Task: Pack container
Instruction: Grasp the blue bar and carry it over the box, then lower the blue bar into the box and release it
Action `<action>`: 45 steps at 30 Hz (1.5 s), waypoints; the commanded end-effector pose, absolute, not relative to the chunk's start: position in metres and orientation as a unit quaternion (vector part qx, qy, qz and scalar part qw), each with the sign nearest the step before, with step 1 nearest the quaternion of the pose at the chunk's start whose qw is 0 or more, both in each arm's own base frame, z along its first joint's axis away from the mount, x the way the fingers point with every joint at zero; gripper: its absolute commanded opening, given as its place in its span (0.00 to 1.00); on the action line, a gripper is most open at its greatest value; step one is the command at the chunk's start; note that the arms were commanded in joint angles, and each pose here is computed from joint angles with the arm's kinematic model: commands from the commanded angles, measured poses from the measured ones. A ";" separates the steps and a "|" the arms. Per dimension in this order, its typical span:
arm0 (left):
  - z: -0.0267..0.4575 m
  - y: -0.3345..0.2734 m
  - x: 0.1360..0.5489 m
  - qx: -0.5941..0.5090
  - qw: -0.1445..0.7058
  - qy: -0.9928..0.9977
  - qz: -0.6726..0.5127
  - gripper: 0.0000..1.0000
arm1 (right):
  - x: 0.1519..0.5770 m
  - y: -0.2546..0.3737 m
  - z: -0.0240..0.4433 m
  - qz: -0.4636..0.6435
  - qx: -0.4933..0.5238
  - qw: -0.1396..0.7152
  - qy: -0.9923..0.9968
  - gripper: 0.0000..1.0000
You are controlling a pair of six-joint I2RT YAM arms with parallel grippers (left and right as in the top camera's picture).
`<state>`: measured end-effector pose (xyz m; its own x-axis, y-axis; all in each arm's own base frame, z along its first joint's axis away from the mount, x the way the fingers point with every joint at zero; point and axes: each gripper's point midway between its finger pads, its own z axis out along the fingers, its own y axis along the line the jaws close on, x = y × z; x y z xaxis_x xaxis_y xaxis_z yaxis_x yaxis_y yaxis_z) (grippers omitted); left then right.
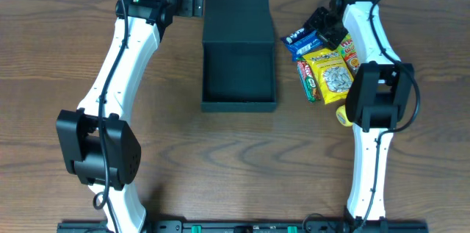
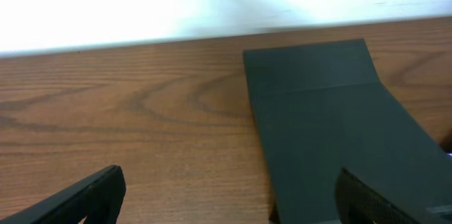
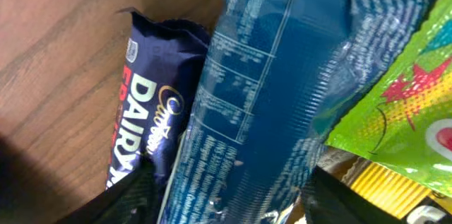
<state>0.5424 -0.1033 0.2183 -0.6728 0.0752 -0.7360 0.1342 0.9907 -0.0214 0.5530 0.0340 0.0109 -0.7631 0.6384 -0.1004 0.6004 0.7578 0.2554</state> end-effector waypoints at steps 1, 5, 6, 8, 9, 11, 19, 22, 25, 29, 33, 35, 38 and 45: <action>0.223 -0.101 0.543 0.062 0.405 0.912 -0.031 0.96 | 0.557 0.033 0.007 0.098 0.329 0.096 0.934 0.59; 0.223 -0.101 0.543 0.062 0.405 0.912 -0.031 0.96 | 0.557 0.033 0.007 0.097 0.327 0.097 0.935 0.55; 0.223 -0.101 0.543 0.062 0.405 0.912 -0.031 0.96 | 0.557 0.032 0.007 0.096 0.324 0.097 0.936 0.54; 0.223 -0.101 0.543 0.062 0.405 0.912 -0.031 0.95 | 0.557 0.032 0.008 0.096 0.321 0.098 0.937 0.48; 0.223 -0.101 0.543 0.062 0.405 0.912 -0.031 0.96 | 0.558 0.032 0.010 0.096 0.318 0.099 0.938 0.45; 0.223 -0.101 0.543 0.062 0.405 0.912 -0.031 0.95 | 0.560 0.029 0.016 0.097 0.314 0.104 0.939 0.40; 0.223 -0.101 0.543 0.061 0.405 0.912 -0.029 0.96 | 0.570 0.016 0.063 0.102 0.303 0.133 0.938 0.34; 0.223 -0.094 0.544 0.053 0.407 0.912 -0.011 0.95 | 0.572 0.018 0.094 0.112 0.281 0.152 0.941 0.34; 0.224 -0.085 0.546 0.042 0.409 0.911 0.011 0.96 | 0.574 0.034 0.129 0.136 0.243 0.175 0.944 0.33; 0.224 -0.072 0.547 0.030 0.410 0.911 0.028 0.96 | 0.567 0.078 0.158 0.167 0.177 0.186 0.952 0.33; 0.222 -0.041 0.547 0.003 0.403 0.914 0.053 0.95 | 0.546 0.138 0.159 0.190 0.106 0.157 0.963 0.36; 0.220 -0.021 0.546 -0.012 0.396 0.916 0.060 0.96 | 0.532 0.165 0.157 0.191 0.071 0.142 0.969 0.36; 0.217 0.008 0.544 -0.036 0.387 0.919 0.070 0.95 | 0.510 0.208 0.154 0.188 -0.002 0.126 0.974 0.36; 0.207 0.048 0.535 -0.064 0.363 0.929 0.029 0.96 | 0.450 0.282 0.146 0.158 -0.150 0.088 0.972 0.38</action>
<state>0.5353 0.0480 0.2049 -0.7251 -0.0947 -0.6821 -0.1749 0.9833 0.0494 0.4592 0.2689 0.1398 -0.9716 -0.1537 -0.1798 -0.2049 0.9266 0.3152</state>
